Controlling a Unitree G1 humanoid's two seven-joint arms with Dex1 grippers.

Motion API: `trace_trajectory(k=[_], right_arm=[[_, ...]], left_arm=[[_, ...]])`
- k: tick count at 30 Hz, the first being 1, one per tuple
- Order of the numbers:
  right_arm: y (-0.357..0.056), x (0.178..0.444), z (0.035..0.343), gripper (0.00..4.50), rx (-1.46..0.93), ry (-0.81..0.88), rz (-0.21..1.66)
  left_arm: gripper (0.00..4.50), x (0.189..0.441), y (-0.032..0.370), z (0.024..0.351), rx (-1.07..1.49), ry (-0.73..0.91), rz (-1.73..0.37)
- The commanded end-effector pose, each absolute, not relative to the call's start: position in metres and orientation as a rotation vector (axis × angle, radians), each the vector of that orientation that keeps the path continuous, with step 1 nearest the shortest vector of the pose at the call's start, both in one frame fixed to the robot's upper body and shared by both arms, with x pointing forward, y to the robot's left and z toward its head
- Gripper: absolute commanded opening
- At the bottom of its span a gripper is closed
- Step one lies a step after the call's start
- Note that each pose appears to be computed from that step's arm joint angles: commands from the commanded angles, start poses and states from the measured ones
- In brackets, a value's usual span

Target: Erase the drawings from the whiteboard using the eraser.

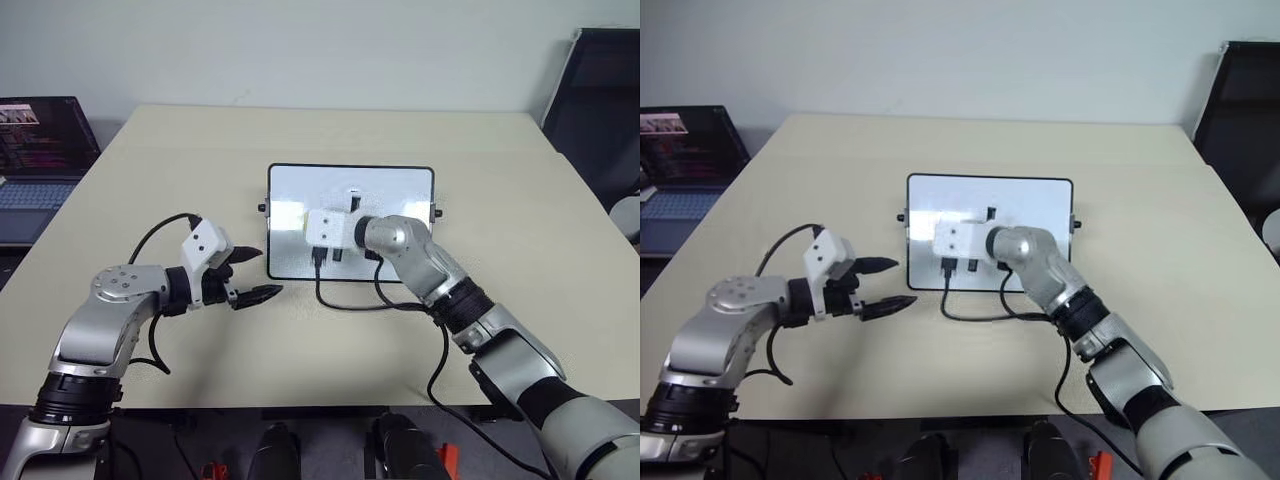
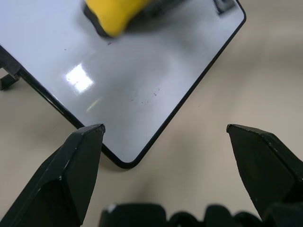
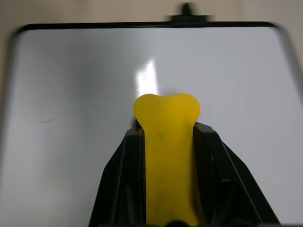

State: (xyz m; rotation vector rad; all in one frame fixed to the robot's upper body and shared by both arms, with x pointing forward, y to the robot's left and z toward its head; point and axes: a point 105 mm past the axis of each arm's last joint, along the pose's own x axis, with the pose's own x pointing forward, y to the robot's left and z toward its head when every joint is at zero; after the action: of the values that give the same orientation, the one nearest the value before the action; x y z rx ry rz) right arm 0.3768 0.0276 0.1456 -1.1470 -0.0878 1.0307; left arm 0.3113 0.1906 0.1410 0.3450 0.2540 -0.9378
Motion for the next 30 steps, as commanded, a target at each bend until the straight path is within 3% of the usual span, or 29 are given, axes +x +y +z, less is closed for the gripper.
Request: trace_trajectory(k=[1, 4, 7, 11, 18, 21, 25, 30], right_arm=[[0.027, 0.377, 0.143, 0.99, -1.153, -0.075, 1.013], [0.03, 0.397, 0.182, 0.99, -1.117, -0.233, 0.805], [0.032, 0.403, 0.204, 0.99, -1.097, -0.323, 0.716], [0.028, 0.405, 0.195, 0.99, -1.113, -0.286, 0.73], [0.033, 0.369, 0.137, 0.99, -1.166, -0.069, 1.055], [0.034, 0.374, 0.146, 0.99, -1.158, -0.108, 0.991], [0.03, 0.399, 0.19, 0.99, -1.092, -0.265, 0.756], [0.03, 0.393, 0.17, 0.99, -1.112, -0.197, 0.843]], left_arm=[[4.5, 0.31, 0.189, 0.15, 0.371, 0.215, -0.948], [4.5, 0.309, 0.188, 0.15, 0.369, 0.216, -0.95], [4.5, 0.309, 0.187, 0.149, 0.366, 0.217, -0.952], [4.5, 0.308, 0.187, 0.148, 0.364, 0.219, -0.952], [4.5, 0.308, 0.187, 0.148, 0.362, 0.218, -0.952], [4.5, 0.308, 0.187, 0.148, 0.362, 0.22, -0.952], [4.5, 0.304, 0.193, 0.141, 0.384, 0.254, -0.946], [4.5, 0.293, 0.206, 0.127, 0.432, 0.327, -0.95]])
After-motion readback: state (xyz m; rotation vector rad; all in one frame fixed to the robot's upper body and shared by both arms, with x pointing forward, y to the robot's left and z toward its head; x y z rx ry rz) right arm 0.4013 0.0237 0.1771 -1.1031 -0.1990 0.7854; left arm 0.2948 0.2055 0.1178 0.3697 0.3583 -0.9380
